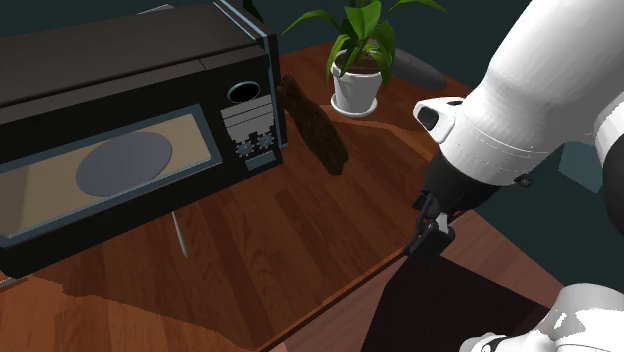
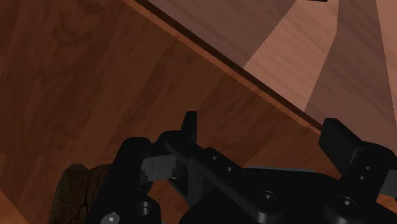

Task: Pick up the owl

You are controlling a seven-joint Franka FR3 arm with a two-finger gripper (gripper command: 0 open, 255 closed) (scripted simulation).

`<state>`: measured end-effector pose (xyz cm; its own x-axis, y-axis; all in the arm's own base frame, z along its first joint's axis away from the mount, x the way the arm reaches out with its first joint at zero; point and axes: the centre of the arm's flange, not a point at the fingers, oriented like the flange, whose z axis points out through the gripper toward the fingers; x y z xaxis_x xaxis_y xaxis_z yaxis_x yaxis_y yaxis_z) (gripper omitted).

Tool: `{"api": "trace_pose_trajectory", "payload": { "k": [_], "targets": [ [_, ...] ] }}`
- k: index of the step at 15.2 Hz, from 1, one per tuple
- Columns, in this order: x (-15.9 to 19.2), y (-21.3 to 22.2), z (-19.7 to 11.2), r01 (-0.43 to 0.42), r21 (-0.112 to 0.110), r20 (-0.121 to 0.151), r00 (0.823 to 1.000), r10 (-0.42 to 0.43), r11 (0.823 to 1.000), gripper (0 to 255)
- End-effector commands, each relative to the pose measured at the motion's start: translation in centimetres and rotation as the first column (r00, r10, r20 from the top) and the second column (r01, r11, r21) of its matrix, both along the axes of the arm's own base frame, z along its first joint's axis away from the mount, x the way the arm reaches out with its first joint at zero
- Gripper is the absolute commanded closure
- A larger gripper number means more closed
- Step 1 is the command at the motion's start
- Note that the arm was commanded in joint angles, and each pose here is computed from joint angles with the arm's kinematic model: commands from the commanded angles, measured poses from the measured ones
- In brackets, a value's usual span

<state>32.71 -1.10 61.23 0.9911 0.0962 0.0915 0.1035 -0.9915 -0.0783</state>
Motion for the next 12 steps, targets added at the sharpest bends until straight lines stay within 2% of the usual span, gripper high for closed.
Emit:
{"api": "trace_pose_trajectory", "payload": {
  "k": [1,6,12],
  "targets": [
    [0.0,0.0,0.0,0.000,0.000,0.000,1.000,0.000,1.000,0],
    [4.5,-2.9,0.3,-0.030,-0.011,0.095,0.995,0.031,0.999,0],
    [9.9,-6.2,1.2,-0.064,-0.027,0.207,0.976,0.068,0.998,0]
  ]
}}
